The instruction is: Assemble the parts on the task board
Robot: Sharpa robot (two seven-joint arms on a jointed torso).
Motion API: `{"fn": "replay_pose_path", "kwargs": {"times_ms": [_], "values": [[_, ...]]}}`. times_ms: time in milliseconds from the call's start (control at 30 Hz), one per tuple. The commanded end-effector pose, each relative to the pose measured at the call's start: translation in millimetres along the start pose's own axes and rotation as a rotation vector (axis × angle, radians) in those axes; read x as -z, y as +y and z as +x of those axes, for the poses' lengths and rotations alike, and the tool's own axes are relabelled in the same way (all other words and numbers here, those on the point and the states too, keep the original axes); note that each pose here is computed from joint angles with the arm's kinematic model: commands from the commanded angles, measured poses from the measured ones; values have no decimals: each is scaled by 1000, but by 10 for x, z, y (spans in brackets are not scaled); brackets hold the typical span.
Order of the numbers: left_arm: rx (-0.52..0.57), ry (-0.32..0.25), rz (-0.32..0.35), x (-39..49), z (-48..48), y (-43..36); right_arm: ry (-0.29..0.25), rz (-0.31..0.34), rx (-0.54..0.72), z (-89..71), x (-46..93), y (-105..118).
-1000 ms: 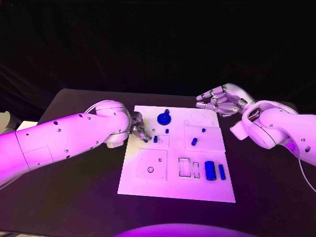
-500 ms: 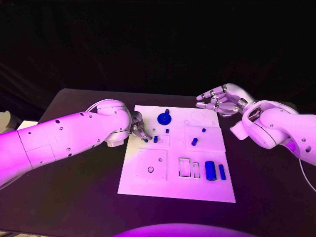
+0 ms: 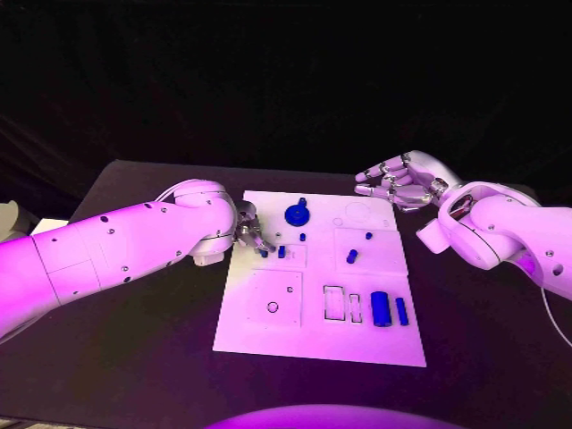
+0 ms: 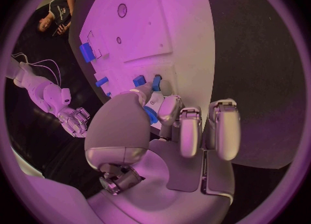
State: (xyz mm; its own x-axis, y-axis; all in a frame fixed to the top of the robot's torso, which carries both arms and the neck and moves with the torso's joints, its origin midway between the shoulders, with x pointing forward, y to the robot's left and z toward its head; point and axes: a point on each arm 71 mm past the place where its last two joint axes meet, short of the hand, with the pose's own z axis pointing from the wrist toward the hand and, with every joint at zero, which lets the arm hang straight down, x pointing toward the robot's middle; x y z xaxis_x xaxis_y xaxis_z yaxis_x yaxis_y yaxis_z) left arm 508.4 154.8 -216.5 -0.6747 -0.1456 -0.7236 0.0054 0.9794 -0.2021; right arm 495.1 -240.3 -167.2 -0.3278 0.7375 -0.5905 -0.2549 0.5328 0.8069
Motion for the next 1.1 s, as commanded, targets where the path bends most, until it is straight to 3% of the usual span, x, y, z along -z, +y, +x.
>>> {"fn": "replay_pose_path", "kwargs": {"times_ms": [33, 700, 1100], "values": [[-21, 63, -61, -41, 130, 74, 16, -15, 5, 16, 2, 12], [-18, 64, -72, -38, 128, 97, 15, -14, 5, 11, 5, 8], [121, -51, -26, 3, 46, 114, 14, -12, 6, 7, 3, 2]]}}
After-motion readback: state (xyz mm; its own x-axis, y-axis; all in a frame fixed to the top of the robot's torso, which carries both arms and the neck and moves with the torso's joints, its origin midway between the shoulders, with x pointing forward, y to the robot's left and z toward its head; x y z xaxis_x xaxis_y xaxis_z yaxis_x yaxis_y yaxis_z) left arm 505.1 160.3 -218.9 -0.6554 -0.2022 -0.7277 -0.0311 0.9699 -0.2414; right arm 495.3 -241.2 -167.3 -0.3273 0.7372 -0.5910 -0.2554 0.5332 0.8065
